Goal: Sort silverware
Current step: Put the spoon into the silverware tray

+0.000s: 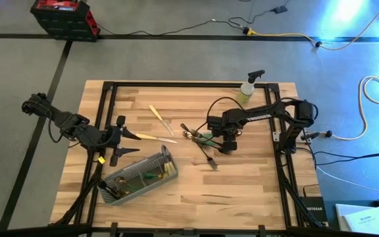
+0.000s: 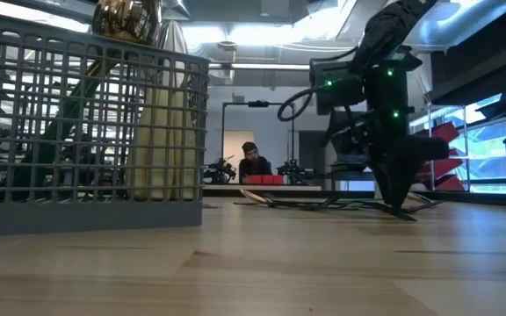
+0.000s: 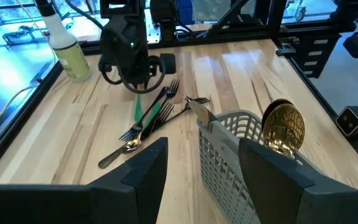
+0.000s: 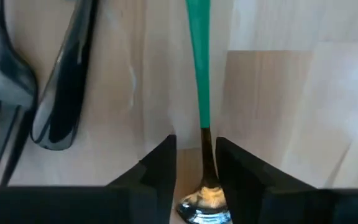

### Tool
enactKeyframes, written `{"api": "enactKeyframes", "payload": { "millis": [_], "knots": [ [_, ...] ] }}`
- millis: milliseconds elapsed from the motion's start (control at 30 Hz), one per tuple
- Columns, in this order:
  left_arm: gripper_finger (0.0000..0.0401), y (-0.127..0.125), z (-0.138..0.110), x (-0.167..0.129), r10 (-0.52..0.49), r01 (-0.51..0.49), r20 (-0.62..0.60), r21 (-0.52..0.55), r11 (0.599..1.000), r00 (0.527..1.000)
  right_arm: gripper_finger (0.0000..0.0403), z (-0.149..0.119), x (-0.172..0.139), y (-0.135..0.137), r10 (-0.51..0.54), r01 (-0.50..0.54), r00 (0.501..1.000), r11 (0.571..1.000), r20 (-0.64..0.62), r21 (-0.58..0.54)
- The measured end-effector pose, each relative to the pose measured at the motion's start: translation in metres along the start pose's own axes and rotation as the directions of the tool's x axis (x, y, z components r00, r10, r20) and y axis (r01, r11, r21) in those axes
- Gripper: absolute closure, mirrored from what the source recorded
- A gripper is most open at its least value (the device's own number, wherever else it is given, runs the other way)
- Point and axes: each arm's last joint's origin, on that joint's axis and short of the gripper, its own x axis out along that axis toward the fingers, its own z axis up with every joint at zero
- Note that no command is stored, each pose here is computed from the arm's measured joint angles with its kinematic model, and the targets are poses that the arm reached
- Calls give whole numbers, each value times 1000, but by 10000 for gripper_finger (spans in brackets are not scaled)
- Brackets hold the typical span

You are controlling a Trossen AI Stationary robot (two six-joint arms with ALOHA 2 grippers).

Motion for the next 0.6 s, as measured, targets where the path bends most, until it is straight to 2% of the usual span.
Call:
{"api": "enactKeyframes", "payload": {
  "millis": [300,600],
  "knots": [
    [219,0,0,0,3,-3,0,1,1000,1000,364,2,-1,-1,12,-12,1000,1000,8,9],
    [219,0,0,0,10,-10,1,1,1000,1000,373,16,-32,-7,29,-30,1000,996,4,84]
  ]
}}
